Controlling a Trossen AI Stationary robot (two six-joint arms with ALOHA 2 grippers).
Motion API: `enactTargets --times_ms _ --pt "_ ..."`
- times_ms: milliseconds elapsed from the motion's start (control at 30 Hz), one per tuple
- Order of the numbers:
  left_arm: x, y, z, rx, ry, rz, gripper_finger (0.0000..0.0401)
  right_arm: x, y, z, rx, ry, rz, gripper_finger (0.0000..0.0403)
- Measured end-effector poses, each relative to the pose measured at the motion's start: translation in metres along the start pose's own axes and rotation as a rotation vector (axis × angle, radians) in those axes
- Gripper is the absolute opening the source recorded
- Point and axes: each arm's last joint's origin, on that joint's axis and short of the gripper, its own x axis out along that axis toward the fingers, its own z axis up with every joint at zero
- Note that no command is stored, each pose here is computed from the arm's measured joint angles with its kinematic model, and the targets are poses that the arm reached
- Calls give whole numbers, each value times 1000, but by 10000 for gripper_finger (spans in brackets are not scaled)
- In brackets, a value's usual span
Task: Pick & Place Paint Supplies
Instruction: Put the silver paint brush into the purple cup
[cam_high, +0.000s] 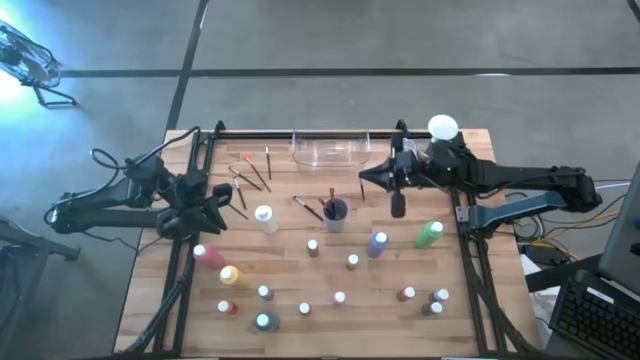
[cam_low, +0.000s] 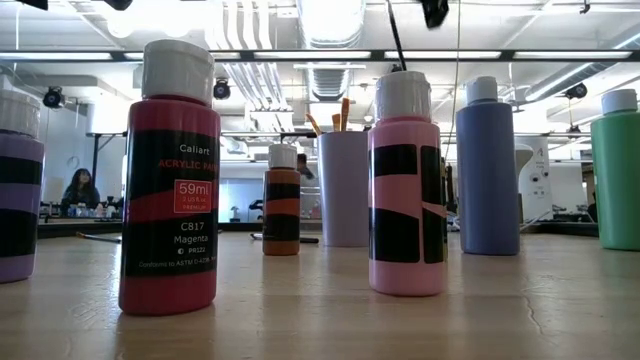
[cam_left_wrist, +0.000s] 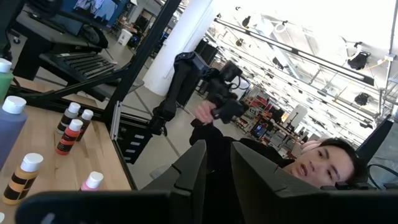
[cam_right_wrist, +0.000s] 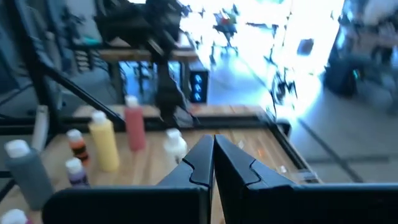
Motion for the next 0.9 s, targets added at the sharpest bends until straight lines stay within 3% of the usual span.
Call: enactTargets --times_ms 367,533,900 --pt "0 0 0 0 0 0 81 10 39 5 -203 -230 134 8" --pt "0 0 0 0 0 0 81 16 43 -12 -237 -314 197 8" --pt "0 0 0 0 0 0 81 9 35 -60 -193 -419 173 8"
